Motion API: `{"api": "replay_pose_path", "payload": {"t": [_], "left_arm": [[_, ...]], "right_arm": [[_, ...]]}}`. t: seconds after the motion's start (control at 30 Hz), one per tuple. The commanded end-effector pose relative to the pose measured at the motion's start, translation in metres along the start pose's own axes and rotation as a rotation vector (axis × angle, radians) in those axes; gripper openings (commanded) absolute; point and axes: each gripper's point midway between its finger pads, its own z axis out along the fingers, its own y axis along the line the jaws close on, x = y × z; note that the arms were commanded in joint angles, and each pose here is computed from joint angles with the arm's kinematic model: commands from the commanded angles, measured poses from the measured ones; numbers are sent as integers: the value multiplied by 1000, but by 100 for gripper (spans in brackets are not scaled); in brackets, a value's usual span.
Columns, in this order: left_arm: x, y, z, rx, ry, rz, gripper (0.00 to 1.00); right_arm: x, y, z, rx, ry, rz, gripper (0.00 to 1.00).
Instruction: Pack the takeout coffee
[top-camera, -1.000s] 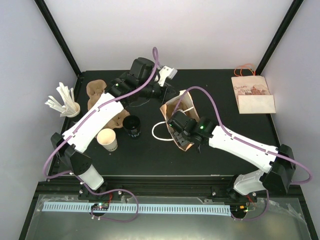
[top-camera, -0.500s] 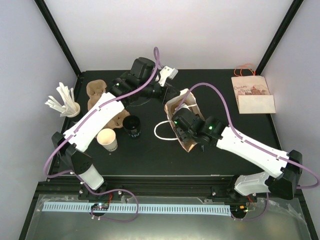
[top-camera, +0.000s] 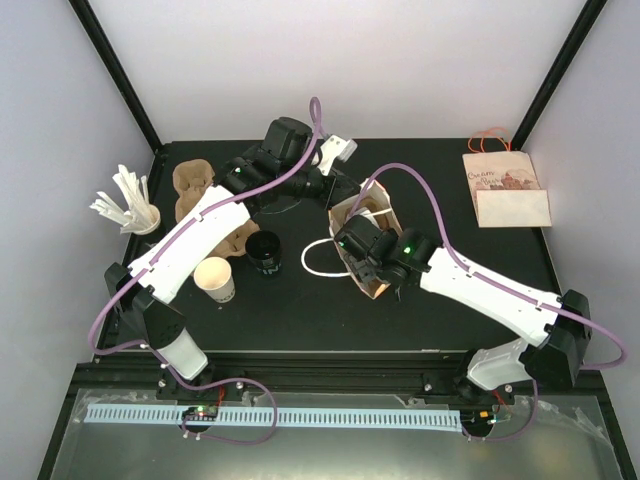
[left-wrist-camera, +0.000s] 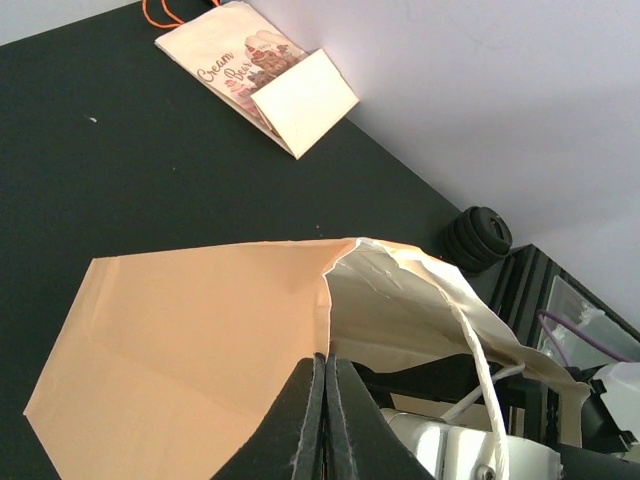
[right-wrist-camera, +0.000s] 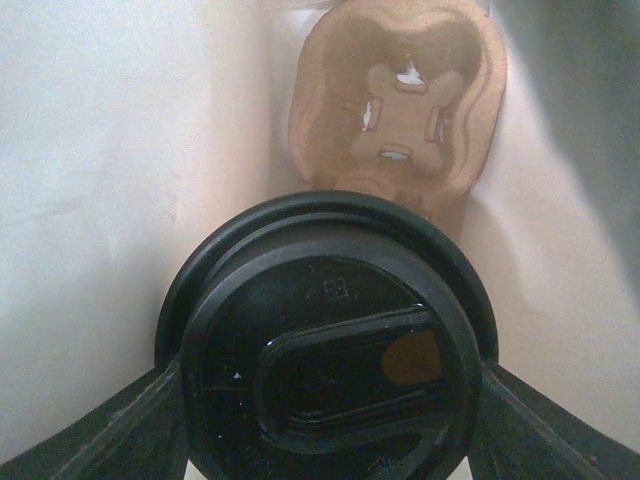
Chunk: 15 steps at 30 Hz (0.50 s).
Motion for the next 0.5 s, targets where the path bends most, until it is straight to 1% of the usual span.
{"api": "replay_pose_path", "payload": {"t": [0.0,0.17,0.47], "left_arm": [[-3,-15,-6,50,-12,22,3],[-3,-14,-5,49,-11,24,3],[2,-16,-3,71,-1,18,2]], "right_arm": [[-11,-5,-5,33,-31,-14,43],[-14,-15,-4,101,-31,-57,42],[-10,-22,3,167,-28,-87,41]]}}
